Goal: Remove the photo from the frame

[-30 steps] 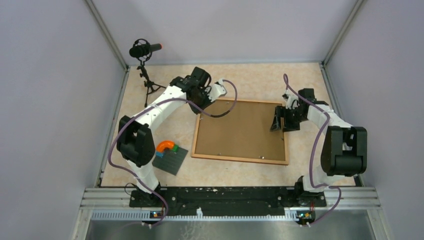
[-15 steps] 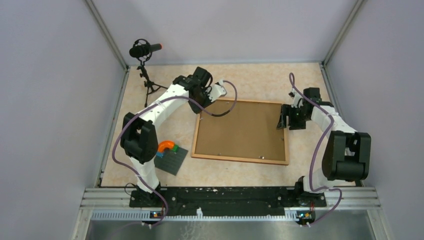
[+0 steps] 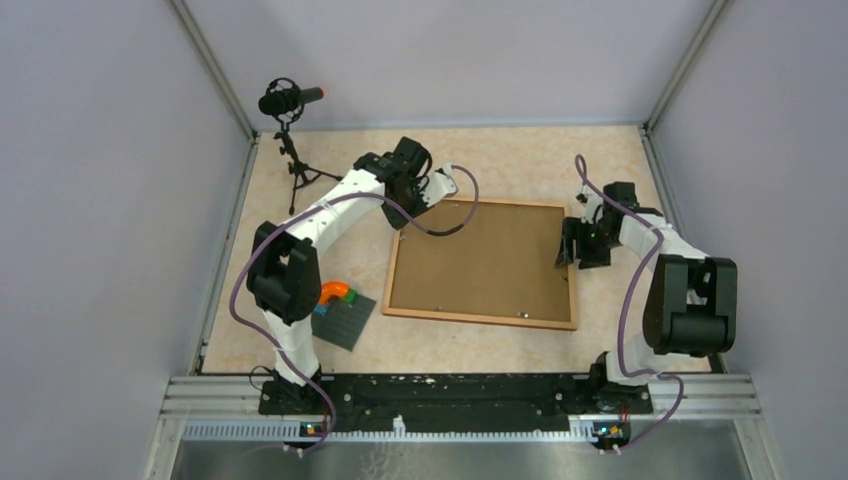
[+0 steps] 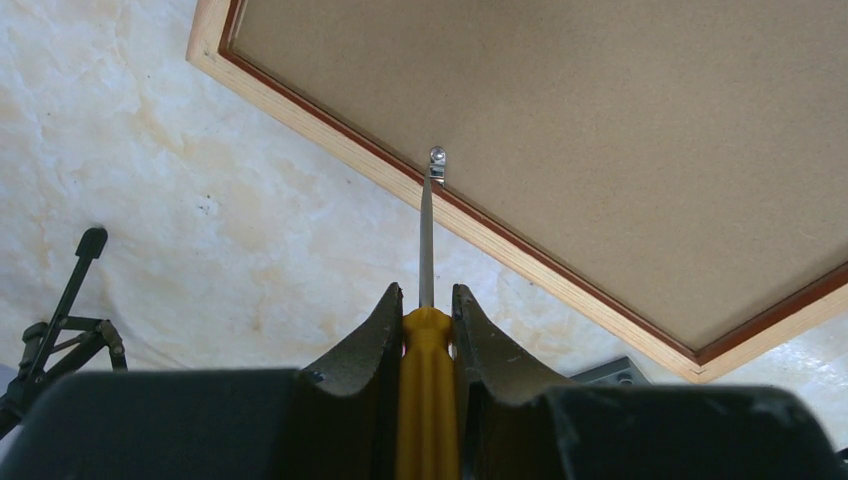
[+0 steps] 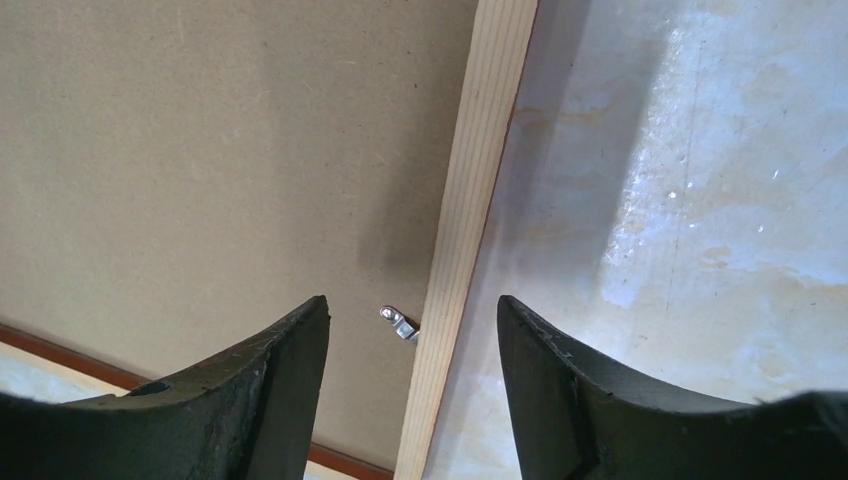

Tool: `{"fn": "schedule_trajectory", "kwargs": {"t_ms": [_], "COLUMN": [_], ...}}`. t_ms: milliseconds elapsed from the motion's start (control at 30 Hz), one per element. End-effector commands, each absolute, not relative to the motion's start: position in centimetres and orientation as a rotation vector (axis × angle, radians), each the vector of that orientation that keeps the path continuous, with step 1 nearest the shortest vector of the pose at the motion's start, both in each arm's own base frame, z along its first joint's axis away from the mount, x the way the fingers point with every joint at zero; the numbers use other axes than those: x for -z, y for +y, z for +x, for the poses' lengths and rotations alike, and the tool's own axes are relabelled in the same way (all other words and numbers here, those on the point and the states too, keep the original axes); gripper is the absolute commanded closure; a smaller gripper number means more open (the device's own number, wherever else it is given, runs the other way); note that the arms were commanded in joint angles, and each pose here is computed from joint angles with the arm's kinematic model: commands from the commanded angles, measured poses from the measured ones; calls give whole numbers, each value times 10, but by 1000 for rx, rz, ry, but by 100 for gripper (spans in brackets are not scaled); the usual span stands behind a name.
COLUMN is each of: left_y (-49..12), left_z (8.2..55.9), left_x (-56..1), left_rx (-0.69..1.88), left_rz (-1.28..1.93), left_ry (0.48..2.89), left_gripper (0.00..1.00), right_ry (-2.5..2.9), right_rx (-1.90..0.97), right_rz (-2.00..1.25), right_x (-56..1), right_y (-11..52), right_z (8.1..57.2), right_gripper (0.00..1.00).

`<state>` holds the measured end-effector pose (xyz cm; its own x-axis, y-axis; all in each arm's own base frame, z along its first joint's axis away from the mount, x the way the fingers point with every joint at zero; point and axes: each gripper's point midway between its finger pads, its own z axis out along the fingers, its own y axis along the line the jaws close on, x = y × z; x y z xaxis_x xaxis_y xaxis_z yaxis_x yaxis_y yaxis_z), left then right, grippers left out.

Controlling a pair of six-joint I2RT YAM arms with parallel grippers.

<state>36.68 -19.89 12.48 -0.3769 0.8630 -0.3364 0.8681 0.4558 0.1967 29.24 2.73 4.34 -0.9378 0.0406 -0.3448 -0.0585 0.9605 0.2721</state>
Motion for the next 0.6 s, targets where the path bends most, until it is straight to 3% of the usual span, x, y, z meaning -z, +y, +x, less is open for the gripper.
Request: {"fn": "schedule_trajectory", "kwargs": {"t_ms": [0, 567], "left_y": [-197, -197], "left_z": [381, 377], "left_x": [-129, -112], "left_rx": [-63, -61], "left_rz": [1414, 1422], "left_ry": [2312, 2339], "left_gripper": [100, 100], "right_ry": [2761, 2792], "right_rx": [-386, -486], "right_rz": [18, 35], "right_x": [-40, -37], "right_y": [22, 33], "right_z": [297, 292], "right_gripper": [39, 41]}}
